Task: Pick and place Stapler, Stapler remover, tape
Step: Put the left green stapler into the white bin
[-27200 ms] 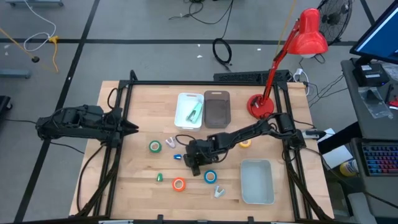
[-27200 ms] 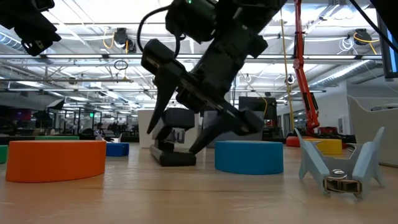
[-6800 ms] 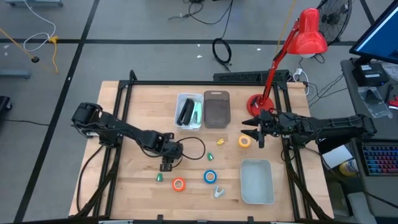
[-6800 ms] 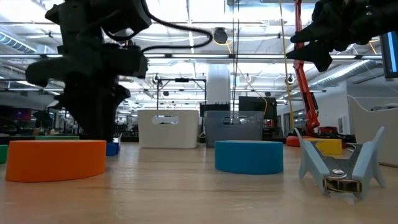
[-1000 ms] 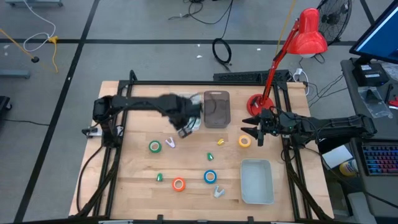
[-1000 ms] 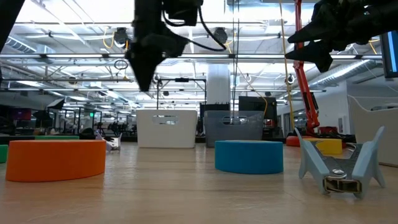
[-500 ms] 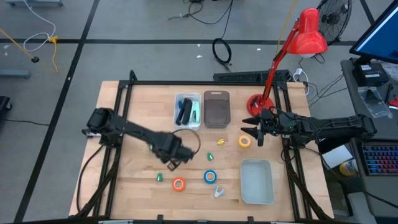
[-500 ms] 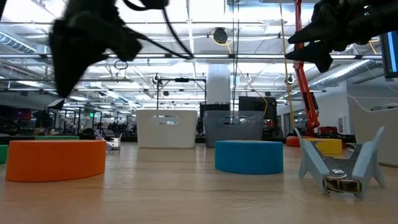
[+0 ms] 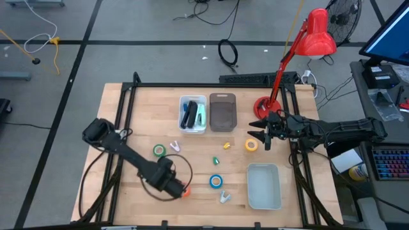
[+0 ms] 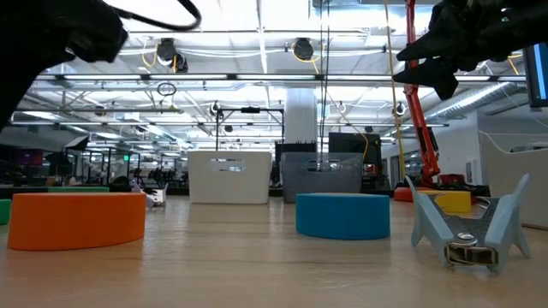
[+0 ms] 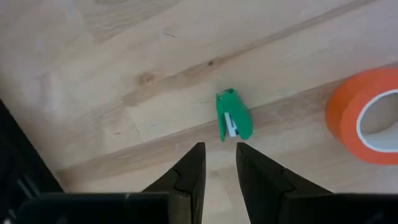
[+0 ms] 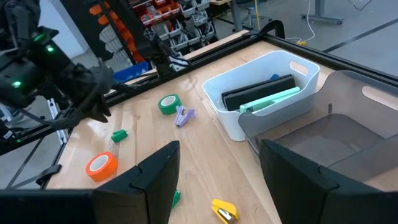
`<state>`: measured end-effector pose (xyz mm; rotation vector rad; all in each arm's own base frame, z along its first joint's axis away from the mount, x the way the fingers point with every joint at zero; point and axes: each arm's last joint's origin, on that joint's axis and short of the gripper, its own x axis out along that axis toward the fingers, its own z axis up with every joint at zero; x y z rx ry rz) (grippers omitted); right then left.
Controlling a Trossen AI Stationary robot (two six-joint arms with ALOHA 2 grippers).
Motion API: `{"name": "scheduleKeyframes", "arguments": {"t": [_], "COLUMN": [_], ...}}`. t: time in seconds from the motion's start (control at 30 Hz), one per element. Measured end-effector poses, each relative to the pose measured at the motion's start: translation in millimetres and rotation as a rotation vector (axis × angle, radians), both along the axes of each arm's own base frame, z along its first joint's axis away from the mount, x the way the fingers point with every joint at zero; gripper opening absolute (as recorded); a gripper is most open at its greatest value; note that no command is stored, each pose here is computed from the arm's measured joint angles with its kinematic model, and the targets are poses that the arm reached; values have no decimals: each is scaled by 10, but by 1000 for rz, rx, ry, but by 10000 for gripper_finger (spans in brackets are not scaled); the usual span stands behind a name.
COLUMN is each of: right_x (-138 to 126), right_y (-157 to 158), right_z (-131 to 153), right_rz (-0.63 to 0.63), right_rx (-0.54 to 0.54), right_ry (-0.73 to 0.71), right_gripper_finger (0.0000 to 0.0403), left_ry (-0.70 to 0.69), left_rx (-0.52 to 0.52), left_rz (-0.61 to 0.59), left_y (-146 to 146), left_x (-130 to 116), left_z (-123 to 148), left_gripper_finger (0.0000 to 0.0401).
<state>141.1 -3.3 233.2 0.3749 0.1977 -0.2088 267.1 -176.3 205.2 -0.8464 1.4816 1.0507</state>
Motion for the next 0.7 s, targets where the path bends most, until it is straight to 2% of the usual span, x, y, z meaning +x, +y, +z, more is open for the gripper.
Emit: {"name": "scheduleKeyframes", "arguments": {"t": [0.23,0.37,0.53,0.7], "right_x": [0,0,0,0], "right_y": [0,0,0,0], "right_z": [0,0,1,0], "right_rz": [-1,0,0,0], "right_rx": [0,0,0,0], "right_ry": [-1,-1,-1,0], "right_gripper_finger": [212,212,212,212], "left_ry": [-44,-108,-114,-93], "left_rx": [59,78,87,84], "left_rz": [61,69,107,151], "left_y": [-98,-81,-25,44], "left_x": [-60,0,38,2], "left_z": [-2,-6,-8,-212], "left_gripper_finger": [101,144,210,235]}}
